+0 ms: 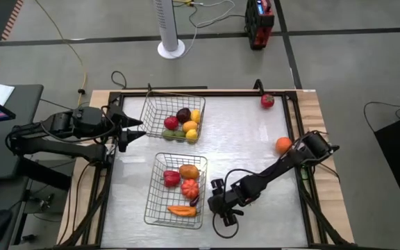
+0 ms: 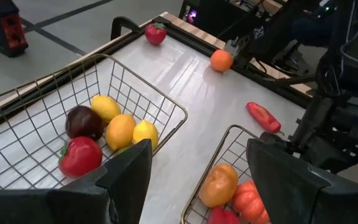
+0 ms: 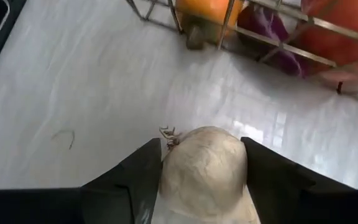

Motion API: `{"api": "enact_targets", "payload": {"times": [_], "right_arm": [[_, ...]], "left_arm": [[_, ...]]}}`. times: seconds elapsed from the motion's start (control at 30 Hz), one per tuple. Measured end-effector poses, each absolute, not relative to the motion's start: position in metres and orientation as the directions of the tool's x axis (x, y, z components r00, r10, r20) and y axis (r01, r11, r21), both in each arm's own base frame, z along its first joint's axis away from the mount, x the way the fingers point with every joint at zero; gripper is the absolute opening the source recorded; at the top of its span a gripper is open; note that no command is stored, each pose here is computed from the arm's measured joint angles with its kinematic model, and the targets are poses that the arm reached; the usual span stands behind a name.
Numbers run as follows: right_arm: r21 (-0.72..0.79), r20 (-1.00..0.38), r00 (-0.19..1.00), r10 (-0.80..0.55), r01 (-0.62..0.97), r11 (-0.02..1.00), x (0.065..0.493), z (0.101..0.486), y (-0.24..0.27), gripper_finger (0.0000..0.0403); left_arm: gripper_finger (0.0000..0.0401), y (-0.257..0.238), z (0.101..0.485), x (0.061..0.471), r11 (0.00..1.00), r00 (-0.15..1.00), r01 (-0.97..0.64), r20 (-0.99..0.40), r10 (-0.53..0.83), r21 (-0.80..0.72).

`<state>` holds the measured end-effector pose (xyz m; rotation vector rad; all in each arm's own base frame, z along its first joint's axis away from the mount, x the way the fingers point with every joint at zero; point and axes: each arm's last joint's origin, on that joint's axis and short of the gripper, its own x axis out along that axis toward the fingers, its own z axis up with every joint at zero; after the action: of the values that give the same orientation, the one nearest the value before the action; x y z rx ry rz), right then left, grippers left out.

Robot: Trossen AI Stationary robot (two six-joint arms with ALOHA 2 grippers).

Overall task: Sort produce into baskets
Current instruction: Put the garlic into the bottom wire basket

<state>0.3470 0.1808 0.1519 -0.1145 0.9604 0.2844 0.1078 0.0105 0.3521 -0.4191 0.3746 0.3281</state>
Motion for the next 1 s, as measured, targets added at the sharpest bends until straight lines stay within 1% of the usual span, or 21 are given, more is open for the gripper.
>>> {"api": "enact_targets", "payload": {"times": [0.1, 0.2, 0.27, 0.37, 0.5, 0.67, 0.8, 0.9, 1.0], "right_arm": [[0.025, -0.843, 0.510, 0.170, -0.278, 0.960, 0.340, 0.164, 0.172, 0.0221], [0.016, -0.843, 0.518, 0.147, -0.250, 0.968, 0.332, 0.191, 0.158, 0.0215], [-0.002, -0.834, 0.539, 0.115, -0.212, 0.977, 0.327, 0.209, 0.145, 0.0216], [-0.013, -0.791, 0.606, 0.081, -0.149, 0.989, 0.322, 0.239, 0.124, 0.0222], [0.023, -0.666, 0.743, 0.068, -0.071, 0.997, 0.323, 0.285, 0.098, 0.0224], [0.100, -0.414, 0.908, 0.063, -0.023, 0.995, 0.337, 0.326, 0.079, 0.0225], [0.231, -0.271, 0.961, 0.049, 0.015, 0.973, 0.351, 0.335, 0.071, 0.0225], [0.291, -0.294, 0.946, 0.135, -0.046, 0.955, 0.360, 0.324, 0.067, 0.0234], [0.352, -0.320, 0.919, 0.228, -0.108, 0.930, 0.367, 0.314, 0.065, 0.0261]], "left_arm": [[0.0249, 0.010, 0.352, 0.108, 0.863, 0.880, -0.381, -0.415, 0.230, -0.331], [0.0249, 0.011, 0.352, 0.108, 0.864, 0.880, -0.381, -0.414, 0.231, -0.329], [0.0249, 0.011, 0.352, 0.108, 0.864, 0.880, -0.383, -0.413, 0.234, -0.326], [0.0249, 0.011, 0.353, 0.108, 0.863, 0.880, -0.389, -0.409, 0.243, -0.324], [0.0249, 0.012, 0.353, 0.108, 0.853, 0.872, -0.419, -0.400, 0.283, -0.310], [0.0249, 0.013, 0.354, 0.108, 0.845, 0.865, -0.440, -0.395, 0.309, -0.303], [0.0249, 0.013, 0.354, 0.108, 0.842, 0.865, -0.442, -0.396, 0.309, -0.309], [0.0249, 0.013, 0.354, 0.108, 0.841, 0.864, -0.444, -0.396, 0.310, -0.310], [0.0249, 0.013, 0.354, 0.108, 0.840, 0.864, -0.444, -0.396, 0.310, -0.311]]}}
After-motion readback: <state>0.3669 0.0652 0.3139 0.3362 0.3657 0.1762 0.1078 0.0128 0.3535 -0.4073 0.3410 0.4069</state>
